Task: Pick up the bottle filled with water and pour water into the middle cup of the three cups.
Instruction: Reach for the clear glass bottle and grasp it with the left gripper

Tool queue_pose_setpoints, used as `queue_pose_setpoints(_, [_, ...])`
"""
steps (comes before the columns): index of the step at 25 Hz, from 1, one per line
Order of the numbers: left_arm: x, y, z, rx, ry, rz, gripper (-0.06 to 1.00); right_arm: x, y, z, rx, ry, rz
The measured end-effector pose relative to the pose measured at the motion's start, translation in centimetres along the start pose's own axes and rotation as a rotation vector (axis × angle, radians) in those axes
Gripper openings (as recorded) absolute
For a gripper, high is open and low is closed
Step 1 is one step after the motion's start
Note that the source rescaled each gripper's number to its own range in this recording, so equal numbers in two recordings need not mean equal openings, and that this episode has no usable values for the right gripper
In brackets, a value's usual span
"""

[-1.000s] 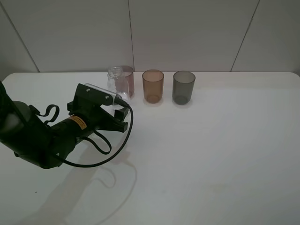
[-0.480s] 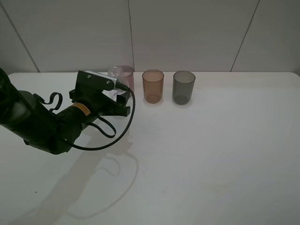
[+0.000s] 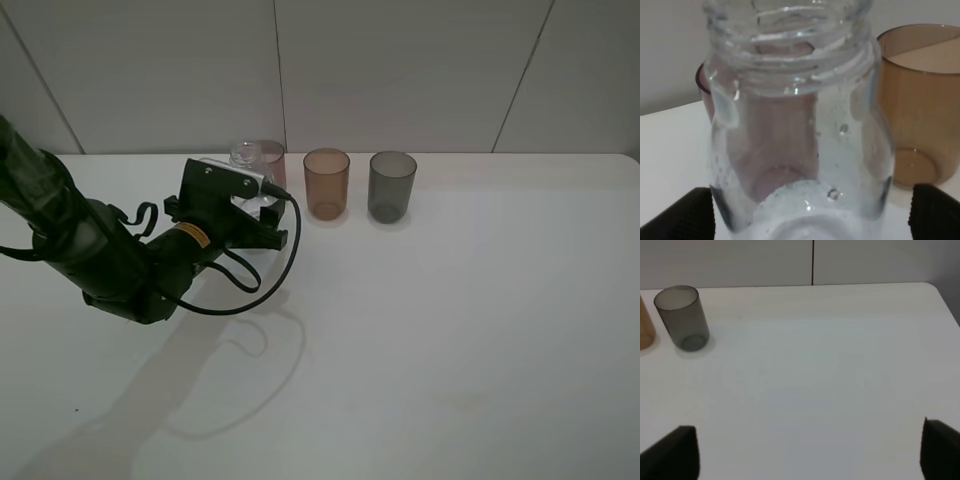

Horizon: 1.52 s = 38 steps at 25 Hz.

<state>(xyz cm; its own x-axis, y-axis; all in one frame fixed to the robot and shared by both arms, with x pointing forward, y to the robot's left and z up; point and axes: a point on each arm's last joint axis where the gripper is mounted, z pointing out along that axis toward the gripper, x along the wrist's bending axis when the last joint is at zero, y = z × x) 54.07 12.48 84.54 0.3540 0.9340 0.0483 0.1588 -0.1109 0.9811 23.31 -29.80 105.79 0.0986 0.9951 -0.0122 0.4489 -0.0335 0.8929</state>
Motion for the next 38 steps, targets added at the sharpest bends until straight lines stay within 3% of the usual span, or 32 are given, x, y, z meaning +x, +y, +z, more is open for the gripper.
queue_pose_setpoints(35, [-0.1,-1.6,2.7,-0.008,0.001,0.008,1.00,0.0,0.0,0.0,0.000,0.000,0.000])
queue_pose_setpoints(37, [-0.1,-1.6,2.7,-0.007,0.001,0.013,0.92,0.0,0.0,0.0,0.000,0.000,0.000])
queue_pose_setpoints(38, [-0.1,-1.6,2.7,-0.007,0.001,0.018,0.77,0.0,0.0,0.0,0.000,0.000,0.000])
